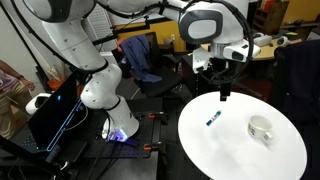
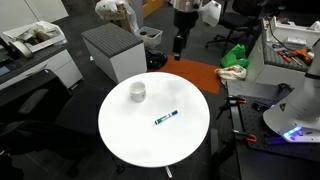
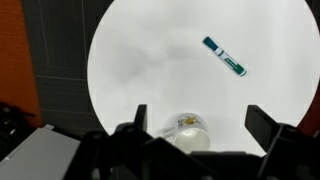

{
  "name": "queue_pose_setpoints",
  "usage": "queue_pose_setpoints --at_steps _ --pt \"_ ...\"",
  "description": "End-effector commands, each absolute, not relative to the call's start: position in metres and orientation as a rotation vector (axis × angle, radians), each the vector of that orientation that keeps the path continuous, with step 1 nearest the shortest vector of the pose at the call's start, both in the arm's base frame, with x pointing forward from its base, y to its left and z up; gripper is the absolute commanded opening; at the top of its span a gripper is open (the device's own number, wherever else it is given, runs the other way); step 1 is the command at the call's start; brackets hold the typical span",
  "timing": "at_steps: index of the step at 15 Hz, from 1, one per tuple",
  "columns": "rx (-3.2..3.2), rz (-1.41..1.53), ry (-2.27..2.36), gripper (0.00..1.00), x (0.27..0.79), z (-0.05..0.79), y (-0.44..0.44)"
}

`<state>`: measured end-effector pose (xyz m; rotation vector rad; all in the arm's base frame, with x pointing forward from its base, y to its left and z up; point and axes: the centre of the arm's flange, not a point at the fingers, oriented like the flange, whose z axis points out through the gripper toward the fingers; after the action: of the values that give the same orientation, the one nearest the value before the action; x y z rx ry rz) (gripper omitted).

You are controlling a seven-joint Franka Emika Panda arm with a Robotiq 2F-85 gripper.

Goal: Move the mug slightly to the right

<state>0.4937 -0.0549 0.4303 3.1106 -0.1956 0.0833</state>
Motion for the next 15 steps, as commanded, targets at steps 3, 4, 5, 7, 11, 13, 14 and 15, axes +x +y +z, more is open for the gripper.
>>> queue_pose_setpoints --at_steps 3,4,5,7,11,13,14,15 --pt "3.085 0.113 -0.178 1.0 0.534 0.398 -0.06" --pt "3.086 0.109 -0.183 1.0 0.538 0.391 -0.061" --pt "3.083 0.101 -0.186 1.0 0.543 0.383 -0.062" --pt "3.075 0.085 -0.195 1.0 0.553 0.369 -0.063" --pt "3.063 0.078 -0.225 1.0 0.571 0.355 -0.062" --pt "3.052 0.056 -0.192 1.0 0.579 0.353 -0.061" --pt "3.04 0.035 -0.147 1.0 0.582 0.352 -0.062" --pt "3.031 0.022 -0.109 1.0 0.585 0.352 -0.063"
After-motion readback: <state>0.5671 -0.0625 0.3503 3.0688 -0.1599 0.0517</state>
